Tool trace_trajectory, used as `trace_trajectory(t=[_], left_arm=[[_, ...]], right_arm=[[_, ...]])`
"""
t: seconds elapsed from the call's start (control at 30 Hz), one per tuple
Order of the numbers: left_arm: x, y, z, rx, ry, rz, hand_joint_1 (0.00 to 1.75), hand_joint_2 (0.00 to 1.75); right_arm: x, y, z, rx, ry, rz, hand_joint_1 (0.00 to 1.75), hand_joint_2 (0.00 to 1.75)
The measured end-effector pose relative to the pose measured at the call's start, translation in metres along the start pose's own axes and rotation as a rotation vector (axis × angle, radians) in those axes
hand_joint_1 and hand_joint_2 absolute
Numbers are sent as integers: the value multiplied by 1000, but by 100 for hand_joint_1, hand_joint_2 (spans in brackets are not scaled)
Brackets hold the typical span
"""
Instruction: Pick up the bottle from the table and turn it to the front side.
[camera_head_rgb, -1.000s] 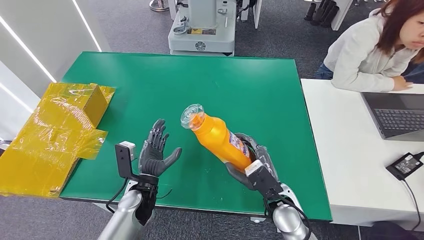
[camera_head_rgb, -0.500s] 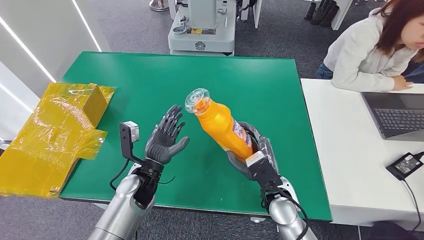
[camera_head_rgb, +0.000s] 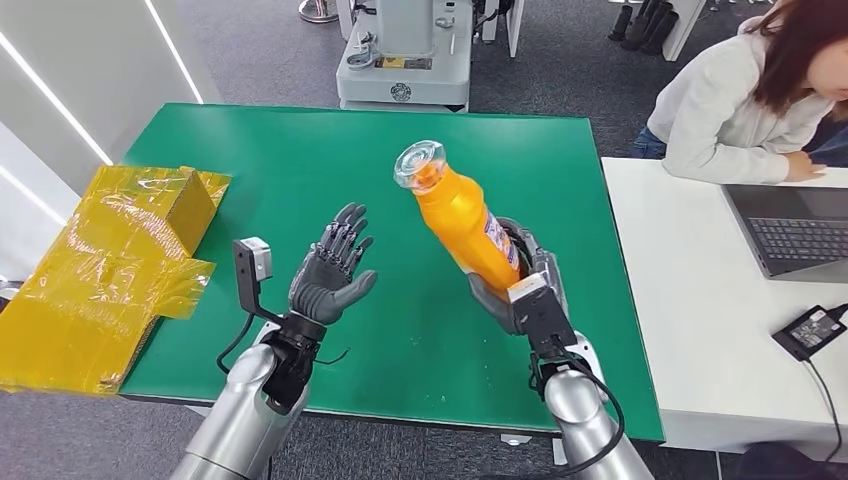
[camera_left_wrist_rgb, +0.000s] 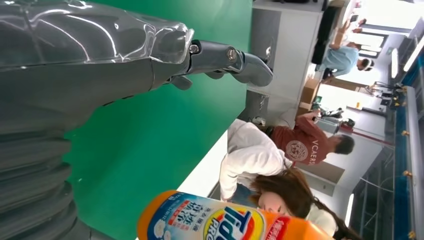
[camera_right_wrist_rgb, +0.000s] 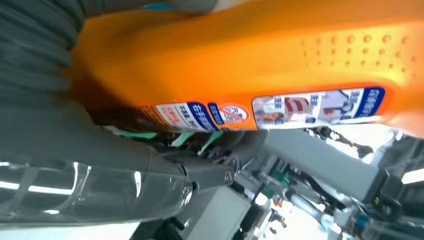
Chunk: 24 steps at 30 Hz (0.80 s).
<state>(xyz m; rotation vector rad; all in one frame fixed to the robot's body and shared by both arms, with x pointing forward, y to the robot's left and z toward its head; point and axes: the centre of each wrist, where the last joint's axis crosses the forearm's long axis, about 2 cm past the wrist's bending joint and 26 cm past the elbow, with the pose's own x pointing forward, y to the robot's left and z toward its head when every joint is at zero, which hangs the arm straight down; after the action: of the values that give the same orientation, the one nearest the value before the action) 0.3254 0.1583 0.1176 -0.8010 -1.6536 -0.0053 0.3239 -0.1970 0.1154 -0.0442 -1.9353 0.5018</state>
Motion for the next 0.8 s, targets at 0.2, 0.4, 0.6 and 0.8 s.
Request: trace_trajectory(t=[0.2, 0.4, 0.6, 0.8], left_arm=[[11, -10, -21, -46, -46, -48, 0, 175], [24, -26, -44, -81, -90, -66, 0, 175], [30, -31, -55, -84, -106, -85, 0, 175], [29, -30, -55, -79, -101, -97, 0, 175]], right_arm=[[-3, 7, -11, 5, 31, -27, 175, 175], [4, 33, -32, 85, 76, -45, 175, 175], [12, 64, -51, 202, 103, 10, 175, 175], [12, 77, -55, 258, 127, 53, 175, 175]])
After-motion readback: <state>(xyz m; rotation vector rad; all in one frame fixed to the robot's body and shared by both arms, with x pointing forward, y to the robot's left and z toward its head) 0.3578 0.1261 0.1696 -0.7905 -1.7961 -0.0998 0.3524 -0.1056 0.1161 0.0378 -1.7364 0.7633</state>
